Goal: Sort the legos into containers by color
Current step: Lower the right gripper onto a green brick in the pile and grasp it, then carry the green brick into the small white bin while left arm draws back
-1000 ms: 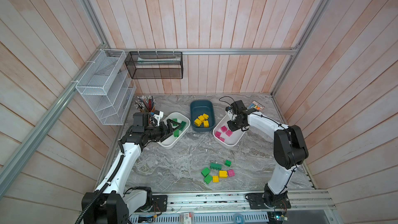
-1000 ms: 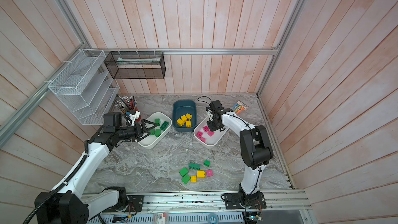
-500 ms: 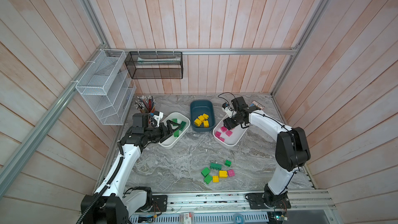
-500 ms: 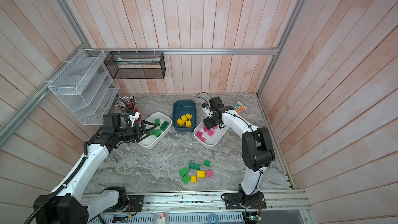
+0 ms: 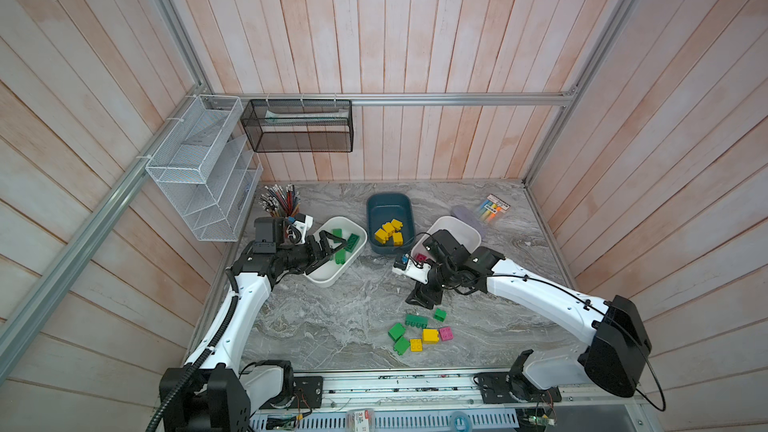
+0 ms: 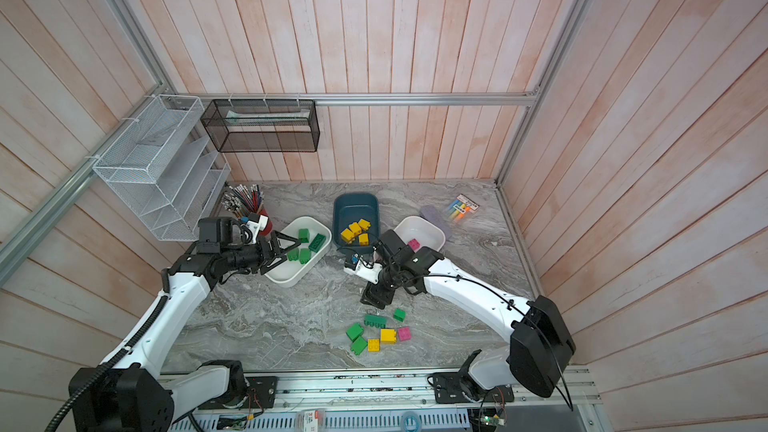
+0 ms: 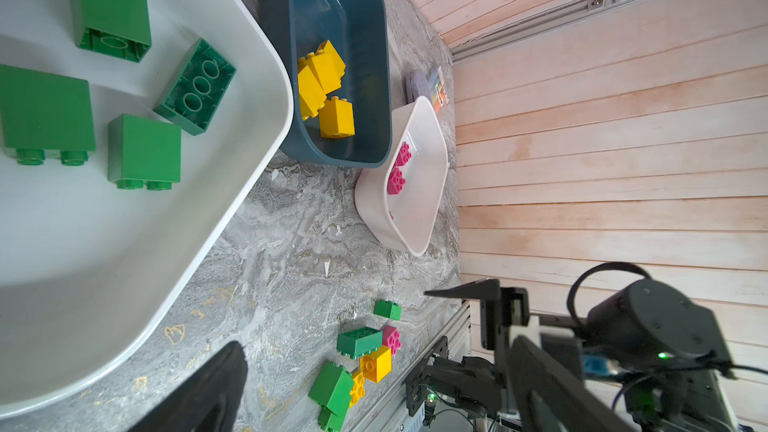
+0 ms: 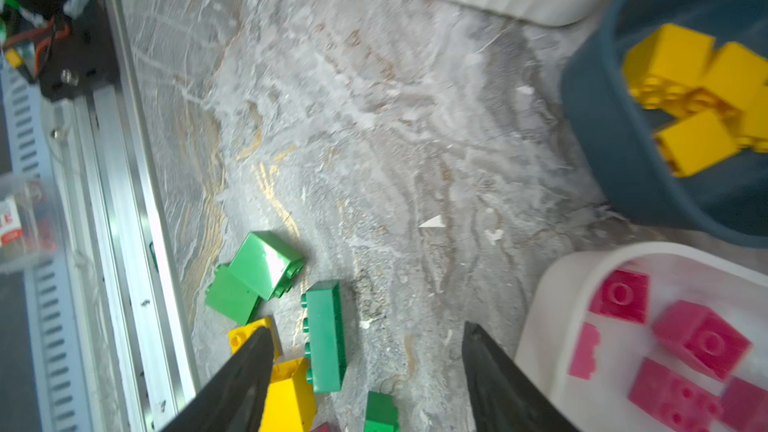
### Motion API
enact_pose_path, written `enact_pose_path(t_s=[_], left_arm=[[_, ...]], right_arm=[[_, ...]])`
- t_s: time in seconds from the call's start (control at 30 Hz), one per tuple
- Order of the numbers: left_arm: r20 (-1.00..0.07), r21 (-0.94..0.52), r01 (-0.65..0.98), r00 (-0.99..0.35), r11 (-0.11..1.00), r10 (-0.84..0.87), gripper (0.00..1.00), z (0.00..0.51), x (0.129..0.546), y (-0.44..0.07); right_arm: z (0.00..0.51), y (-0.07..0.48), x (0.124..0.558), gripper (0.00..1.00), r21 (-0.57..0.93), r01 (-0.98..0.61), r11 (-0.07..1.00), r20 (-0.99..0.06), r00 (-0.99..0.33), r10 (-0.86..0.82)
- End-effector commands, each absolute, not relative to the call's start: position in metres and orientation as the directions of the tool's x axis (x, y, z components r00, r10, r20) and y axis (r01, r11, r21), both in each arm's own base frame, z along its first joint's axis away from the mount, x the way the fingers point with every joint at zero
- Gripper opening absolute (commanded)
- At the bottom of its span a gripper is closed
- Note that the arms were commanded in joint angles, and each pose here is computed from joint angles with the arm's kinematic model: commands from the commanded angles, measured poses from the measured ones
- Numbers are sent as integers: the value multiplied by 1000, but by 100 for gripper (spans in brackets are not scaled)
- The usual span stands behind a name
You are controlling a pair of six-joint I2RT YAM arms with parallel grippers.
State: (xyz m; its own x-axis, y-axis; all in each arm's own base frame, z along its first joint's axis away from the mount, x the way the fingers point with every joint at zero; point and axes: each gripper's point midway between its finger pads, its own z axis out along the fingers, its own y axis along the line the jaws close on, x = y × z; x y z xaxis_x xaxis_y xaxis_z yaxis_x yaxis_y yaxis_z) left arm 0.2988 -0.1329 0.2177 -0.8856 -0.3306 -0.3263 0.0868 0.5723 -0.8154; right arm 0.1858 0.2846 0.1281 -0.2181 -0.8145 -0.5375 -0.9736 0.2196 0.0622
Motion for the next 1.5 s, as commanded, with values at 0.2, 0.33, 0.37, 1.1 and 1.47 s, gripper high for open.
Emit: enact_pose_path(t_s=[0.2,0.33,0.37,1.1,1.47], left_arm=[[-355,-810,119,-879,575,-318,100,222,301,-132],[-348,-813,113,-880,571,-322,100,221,300,-132],[-350,-812,113,-880,572,-322,100,221,300,-132],[-344,-807,91,-876,583,-339,100,220,289,-125],[-345,-803,72,-865,592,-363,100,222,287,-116]], right_arm=[[87,299,148,74,0,-999,-52,-511,45,-858],[68,305,142,74,1,-992,-126,-480,110,-870],[66,307,143,74,-1,-991,-135,-479,119,-870],[38,343,143,59,51,-968,-245,-481,191,-856],[29,352,146,34,77,-972,-221,-465,162,-871]])
